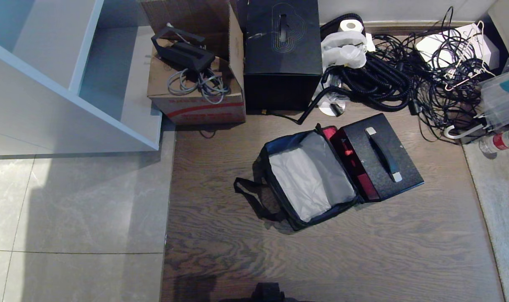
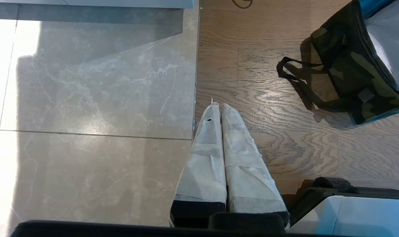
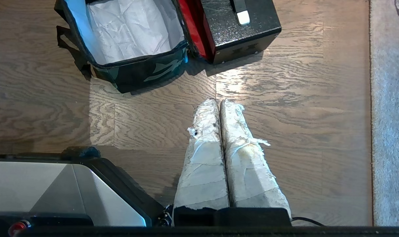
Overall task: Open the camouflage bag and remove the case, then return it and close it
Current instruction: Grip the handle again
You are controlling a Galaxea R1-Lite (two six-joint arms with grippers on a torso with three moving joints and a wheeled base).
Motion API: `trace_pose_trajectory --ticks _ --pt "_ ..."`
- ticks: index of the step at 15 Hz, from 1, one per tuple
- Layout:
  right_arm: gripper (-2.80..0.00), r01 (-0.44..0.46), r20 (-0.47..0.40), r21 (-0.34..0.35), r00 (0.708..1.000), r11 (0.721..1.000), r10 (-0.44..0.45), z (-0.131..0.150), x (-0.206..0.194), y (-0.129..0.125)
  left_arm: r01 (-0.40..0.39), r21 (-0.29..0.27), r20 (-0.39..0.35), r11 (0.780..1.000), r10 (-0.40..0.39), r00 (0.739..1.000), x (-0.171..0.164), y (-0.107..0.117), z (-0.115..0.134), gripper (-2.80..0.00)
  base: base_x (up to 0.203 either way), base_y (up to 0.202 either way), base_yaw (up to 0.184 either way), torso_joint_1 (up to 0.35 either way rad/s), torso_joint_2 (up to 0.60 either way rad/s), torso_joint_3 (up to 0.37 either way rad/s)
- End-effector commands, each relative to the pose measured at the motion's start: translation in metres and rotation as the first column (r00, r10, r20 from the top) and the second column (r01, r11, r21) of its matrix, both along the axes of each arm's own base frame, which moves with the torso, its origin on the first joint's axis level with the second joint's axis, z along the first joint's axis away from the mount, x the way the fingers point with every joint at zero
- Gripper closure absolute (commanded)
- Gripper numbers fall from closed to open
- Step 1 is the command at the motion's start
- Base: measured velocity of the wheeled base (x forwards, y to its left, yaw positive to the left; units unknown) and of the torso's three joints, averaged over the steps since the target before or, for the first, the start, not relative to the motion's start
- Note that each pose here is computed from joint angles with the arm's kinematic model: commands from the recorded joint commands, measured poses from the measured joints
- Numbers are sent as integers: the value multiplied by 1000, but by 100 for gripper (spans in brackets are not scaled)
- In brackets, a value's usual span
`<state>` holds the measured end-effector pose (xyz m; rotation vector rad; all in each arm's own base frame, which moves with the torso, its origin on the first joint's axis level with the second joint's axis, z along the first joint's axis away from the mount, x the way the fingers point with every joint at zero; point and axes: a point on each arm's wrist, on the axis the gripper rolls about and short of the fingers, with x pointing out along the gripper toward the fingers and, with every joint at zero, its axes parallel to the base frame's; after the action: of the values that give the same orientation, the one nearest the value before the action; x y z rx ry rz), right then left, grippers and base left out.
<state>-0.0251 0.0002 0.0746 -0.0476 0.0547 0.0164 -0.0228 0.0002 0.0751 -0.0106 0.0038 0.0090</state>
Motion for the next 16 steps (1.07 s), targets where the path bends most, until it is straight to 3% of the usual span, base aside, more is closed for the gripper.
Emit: trace_pose_trajectory --ticks 1,13,16 --pt "0 0 -8 -1 1000 1000 0 0 1 0 0 0 -1 1000 0 1000 0 0 0 0 0 0 0 0 0 0" --pt "0 4 -9 4 1000 1000 -4 2 0 0 0 0 -1 1000 0 1000 0 0 0 0 0 0 0 0 0 0" --pt "0 0 46 6 999 1000 -1 34 -15 0 0 0 -1 1000 0 1000 0 0 0 0 0 0 0 0 0 0"
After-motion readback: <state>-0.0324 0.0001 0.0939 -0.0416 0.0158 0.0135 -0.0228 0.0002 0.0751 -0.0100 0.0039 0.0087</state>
